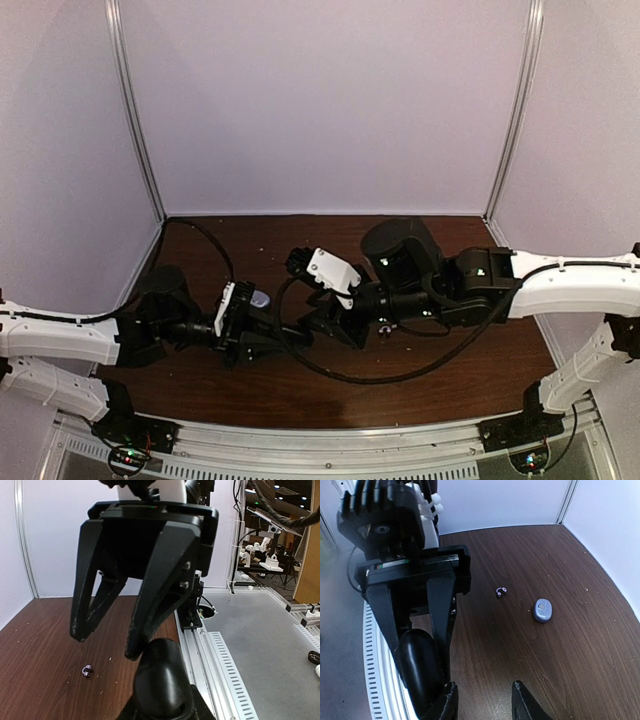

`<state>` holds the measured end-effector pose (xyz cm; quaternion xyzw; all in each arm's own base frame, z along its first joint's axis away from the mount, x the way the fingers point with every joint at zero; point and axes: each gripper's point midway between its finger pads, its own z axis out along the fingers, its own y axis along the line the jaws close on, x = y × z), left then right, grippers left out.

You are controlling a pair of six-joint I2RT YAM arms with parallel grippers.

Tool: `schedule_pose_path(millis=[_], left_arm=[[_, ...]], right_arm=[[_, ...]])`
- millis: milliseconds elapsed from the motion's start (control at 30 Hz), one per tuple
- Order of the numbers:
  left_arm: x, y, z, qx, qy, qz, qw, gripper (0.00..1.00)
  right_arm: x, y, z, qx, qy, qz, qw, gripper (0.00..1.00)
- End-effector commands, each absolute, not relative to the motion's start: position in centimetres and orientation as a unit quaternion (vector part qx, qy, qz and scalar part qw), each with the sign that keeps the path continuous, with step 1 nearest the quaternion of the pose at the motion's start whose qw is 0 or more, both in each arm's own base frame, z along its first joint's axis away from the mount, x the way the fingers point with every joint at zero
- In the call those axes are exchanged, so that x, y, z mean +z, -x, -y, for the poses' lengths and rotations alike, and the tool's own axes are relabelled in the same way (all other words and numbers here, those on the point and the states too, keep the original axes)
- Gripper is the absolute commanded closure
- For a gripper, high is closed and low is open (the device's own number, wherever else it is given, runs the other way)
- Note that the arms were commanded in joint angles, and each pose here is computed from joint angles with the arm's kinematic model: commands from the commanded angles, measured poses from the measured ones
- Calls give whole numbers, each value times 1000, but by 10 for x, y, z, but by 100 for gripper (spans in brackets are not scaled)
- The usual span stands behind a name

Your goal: Insert the wireless bluetooth earbuds into the charging case

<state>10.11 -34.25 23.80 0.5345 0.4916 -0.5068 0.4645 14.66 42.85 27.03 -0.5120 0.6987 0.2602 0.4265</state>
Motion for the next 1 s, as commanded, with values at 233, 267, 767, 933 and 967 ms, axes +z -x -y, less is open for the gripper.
schedule_pose_path(millis=[233,267,767,933,967], left_arm=[[261,-115,348,-510,-502,-497,491,100],[260,-114,349,-510,-502,-497,491,100],[237,-192,341,-455,-379,-637,494,100],[219,-250,330,-410,-299,-705,495,99],[212,-263,327,-403,-283,-720,489,99]], right_arm=[[285,-129,-424,291,522,-675,433,64],[285,-130,-423,289,521,-676,433,64],[314,-184,-364,295,392,-708,507,42],[314,-206,-333,295,329,-719,536,27],[312,-208,-328,294,319,-721,539,23]])
